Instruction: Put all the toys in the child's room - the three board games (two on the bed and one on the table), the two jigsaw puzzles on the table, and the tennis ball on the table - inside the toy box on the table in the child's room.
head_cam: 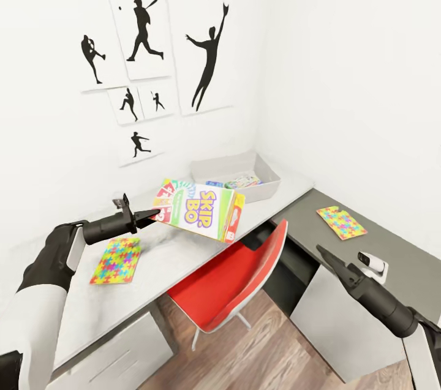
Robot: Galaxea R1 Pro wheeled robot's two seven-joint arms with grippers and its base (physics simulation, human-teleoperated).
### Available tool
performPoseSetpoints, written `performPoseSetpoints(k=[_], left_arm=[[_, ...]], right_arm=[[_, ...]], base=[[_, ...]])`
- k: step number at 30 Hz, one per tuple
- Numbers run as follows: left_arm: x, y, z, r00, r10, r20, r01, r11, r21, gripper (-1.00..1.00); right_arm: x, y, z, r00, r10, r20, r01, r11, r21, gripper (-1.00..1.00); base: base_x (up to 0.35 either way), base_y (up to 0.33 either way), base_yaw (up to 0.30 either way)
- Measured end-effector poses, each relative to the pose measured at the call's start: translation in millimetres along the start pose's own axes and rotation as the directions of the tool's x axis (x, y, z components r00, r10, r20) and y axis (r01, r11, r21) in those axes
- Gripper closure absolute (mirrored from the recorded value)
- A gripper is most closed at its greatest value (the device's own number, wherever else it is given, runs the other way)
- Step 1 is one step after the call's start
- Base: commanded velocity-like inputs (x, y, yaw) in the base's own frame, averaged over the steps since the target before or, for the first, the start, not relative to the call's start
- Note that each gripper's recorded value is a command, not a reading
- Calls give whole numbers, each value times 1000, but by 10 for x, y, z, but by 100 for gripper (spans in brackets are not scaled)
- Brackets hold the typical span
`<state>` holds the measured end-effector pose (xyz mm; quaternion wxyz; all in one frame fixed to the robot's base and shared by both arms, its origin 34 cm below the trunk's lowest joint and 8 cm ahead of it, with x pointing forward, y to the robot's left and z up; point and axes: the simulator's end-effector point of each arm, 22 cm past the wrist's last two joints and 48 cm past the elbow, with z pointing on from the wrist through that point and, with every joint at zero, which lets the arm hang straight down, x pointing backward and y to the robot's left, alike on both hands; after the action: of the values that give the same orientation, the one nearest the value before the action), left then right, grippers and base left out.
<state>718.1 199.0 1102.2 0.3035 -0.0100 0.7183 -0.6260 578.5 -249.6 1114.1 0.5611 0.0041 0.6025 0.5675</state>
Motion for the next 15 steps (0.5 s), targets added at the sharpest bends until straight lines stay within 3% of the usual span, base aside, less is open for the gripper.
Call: performPoseSetpoints(k=[9,15], left_arm=[[-13,-40,-6,1000,7,3,-7,1000,4,100],[-13,-93,21,1000,10,2,-10,1000,13,100]], right_arm=[[-18,29,4,1000,-4,3,4,1000,-6,-100],[-39,60,9,1000,-11,6,11,1000,-13,-100]], base=[[233,-243,159],[73,-298,191]])
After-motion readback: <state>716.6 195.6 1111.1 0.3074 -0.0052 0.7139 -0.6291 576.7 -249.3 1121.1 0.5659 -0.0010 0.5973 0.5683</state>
